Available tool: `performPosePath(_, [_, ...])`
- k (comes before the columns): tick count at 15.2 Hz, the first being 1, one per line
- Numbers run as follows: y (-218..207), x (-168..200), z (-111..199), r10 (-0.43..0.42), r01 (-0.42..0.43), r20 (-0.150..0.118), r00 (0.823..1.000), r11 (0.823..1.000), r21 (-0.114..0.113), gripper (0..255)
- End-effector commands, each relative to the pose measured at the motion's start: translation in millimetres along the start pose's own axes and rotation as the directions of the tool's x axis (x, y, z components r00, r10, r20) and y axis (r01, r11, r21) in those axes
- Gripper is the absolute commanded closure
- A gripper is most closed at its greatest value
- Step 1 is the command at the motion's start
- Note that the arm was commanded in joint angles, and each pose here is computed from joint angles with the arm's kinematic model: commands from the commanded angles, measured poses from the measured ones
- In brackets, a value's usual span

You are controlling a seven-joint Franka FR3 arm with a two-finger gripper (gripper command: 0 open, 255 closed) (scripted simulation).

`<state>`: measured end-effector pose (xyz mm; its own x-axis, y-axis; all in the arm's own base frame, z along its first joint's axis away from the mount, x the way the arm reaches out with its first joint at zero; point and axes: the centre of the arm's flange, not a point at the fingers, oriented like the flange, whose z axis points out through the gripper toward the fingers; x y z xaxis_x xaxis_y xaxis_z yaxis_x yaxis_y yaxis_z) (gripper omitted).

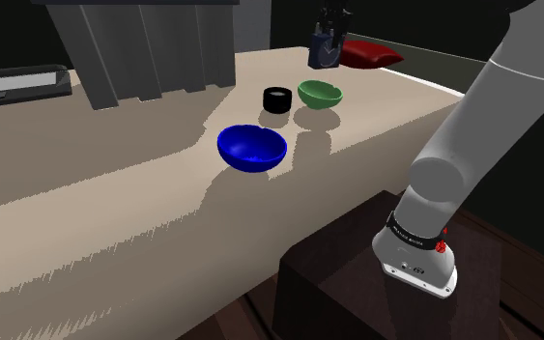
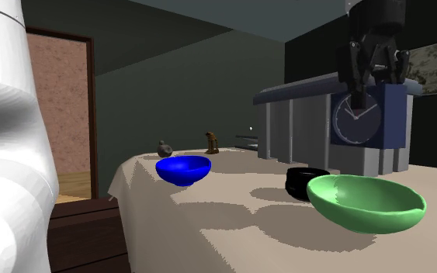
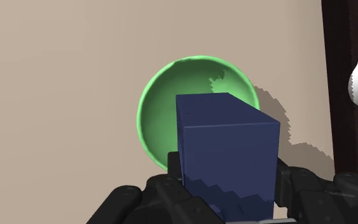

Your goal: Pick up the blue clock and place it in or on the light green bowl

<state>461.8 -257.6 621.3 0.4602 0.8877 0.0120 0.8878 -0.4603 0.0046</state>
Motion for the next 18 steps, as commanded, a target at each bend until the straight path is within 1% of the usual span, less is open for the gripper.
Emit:
performPosePath(1, [0,-1,10,0.0,0.0,0.0,1.0,1.0,-0.001,255])
performPosePath(13, [0,-2,74,0.0,0.0,0.0,1.0,1.0,-0.001,255])
performPosePath(18, [0,-2,74,0.0,0.0,0.0,1.0,1.0,-0.001,255])
